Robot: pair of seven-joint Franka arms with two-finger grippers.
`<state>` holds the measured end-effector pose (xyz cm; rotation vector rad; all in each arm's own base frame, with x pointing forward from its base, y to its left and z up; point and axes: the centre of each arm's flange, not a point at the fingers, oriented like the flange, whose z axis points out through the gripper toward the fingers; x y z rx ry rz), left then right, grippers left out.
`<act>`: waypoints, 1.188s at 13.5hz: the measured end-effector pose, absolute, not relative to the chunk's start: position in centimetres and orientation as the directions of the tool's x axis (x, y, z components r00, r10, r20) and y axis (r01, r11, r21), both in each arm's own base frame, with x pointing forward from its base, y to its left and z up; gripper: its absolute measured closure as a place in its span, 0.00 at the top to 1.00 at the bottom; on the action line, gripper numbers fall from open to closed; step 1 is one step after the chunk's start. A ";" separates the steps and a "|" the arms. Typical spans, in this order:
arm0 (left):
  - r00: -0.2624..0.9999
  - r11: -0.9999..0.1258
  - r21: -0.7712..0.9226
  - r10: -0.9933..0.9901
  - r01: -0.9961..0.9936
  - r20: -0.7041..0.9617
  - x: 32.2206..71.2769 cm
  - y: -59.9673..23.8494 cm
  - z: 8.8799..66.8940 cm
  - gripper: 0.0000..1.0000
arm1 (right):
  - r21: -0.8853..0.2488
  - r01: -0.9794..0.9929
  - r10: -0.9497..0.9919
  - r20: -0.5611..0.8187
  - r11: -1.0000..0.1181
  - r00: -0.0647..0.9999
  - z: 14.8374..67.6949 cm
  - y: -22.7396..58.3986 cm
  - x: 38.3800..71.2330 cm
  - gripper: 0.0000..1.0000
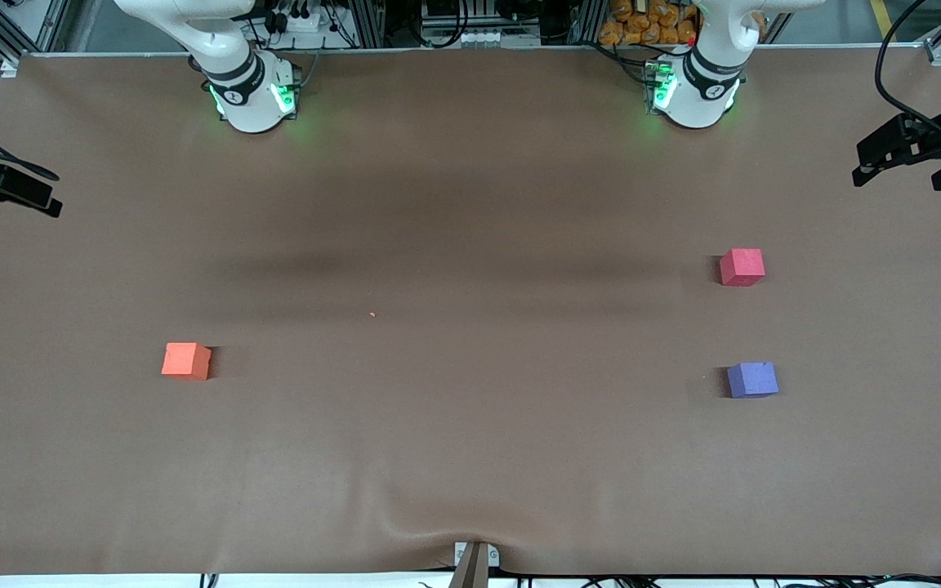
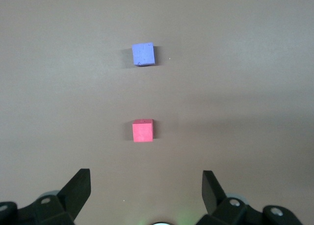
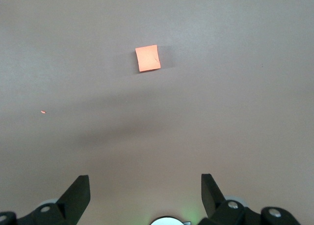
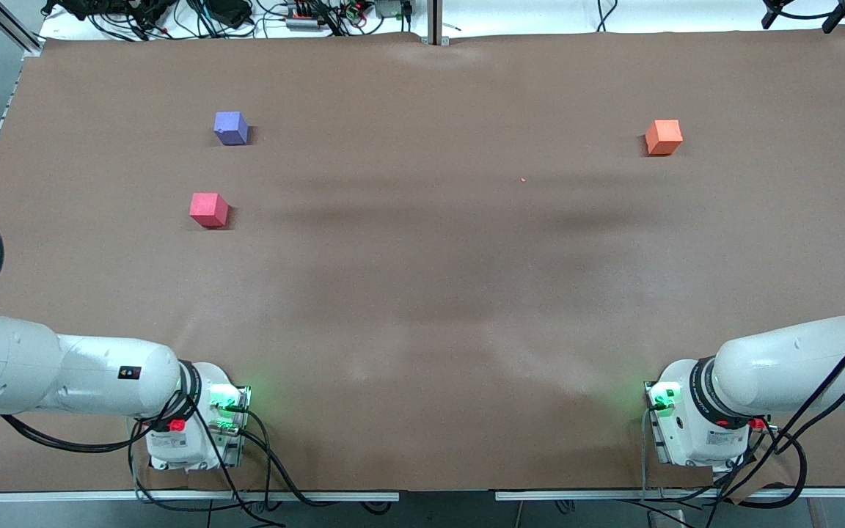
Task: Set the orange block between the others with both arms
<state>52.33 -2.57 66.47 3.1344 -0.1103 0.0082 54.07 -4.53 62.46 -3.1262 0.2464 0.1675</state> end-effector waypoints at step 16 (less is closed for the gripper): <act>0.999 -1.000 0.002 -0.031 -0.031 -0.015 52.4 -3.4 66.3 1.00 | 0.014 -0.154 -0.154 -0.062 -0.988 0.986 56.4 -4.8 57.8 1.00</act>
